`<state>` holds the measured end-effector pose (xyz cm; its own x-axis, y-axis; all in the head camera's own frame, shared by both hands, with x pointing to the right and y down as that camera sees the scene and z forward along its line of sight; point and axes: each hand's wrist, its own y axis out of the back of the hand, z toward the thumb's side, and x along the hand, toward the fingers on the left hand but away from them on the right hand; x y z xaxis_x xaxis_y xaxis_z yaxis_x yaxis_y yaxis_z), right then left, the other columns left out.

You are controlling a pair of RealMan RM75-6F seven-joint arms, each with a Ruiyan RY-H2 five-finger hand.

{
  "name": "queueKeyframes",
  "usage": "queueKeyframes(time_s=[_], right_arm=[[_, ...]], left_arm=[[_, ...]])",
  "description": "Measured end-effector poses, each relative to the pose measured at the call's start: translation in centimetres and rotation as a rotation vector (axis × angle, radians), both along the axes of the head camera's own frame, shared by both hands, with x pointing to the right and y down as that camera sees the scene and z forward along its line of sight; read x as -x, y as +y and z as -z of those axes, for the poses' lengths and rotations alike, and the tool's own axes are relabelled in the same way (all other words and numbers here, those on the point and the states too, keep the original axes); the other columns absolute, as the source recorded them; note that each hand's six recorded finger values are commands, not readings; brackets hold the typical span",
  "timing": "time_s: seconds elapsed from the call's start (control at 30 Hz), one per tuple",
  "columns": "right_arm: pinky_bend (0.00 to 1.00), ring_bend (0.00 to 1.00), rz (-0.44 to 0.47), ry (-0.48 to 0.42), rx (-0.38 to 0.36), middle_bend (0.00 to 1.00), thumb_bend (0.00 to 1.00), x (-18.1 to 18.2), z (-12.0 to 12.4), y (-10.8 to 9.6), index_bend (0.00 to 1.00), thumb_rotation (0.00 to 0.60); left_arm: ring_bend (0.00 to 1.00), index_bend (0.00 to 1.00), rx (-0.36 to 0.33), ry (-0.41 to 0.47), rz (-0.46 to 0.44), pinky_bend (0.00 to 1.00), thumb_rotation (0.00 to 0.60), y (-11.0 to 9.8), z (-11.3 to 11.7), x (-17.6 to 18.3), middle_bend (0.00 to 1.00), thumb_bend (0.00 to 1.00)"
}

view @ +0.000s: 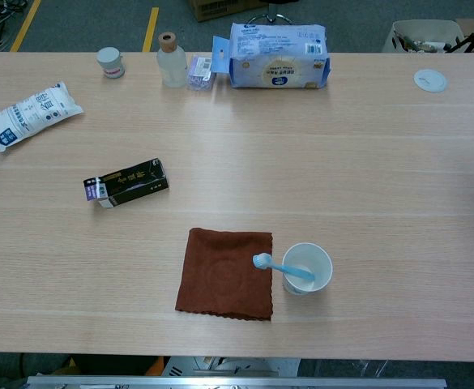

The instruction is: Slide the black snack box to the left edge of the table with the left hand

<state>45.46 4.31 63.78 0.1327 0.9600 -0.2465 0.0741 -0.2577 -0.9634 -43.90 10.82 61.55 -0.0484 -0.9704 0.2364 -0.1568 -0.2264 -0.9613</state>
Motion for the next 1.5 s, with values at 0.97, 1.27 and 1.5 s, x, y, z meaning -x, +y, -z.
queueKeyframes(time_s=[0.97, 1.27, 1.5], right_arm=[[0.37, 0.13, 0.084, -0.084, -0.083, 0.15, 0.21, 2.3, 3.4, -5.9, 0.14, 0.600], [0.37, 0.13, 0.076, -0.098, -0.095, 0.15, 0.21, 1.7, 3.5, -6.7, 0.14, 0.600], [0.37, 0.13, 0.057, -0.107, -0.121, 0.15, 0.21, 0.9, 4.2, -6.9, 0.14, 0.600]], left_arm=[[0.00, 0.37, 0.081, 0.157, 0.012, 0.10, 0.600, -0.8, -0.2, -5.8, 0.00, 0.08], [0.00, 0.35, 0.107, 0.175, -0.063, 0.08, 0.600, -2.6, -2.3, -9.5, 0.00, 0.08], [0.00, 0.30, 0.165, 0.173, -0.102, 0.03, 0.600, -3.4, -4.6, -12.2, 0.00, 0.08]])
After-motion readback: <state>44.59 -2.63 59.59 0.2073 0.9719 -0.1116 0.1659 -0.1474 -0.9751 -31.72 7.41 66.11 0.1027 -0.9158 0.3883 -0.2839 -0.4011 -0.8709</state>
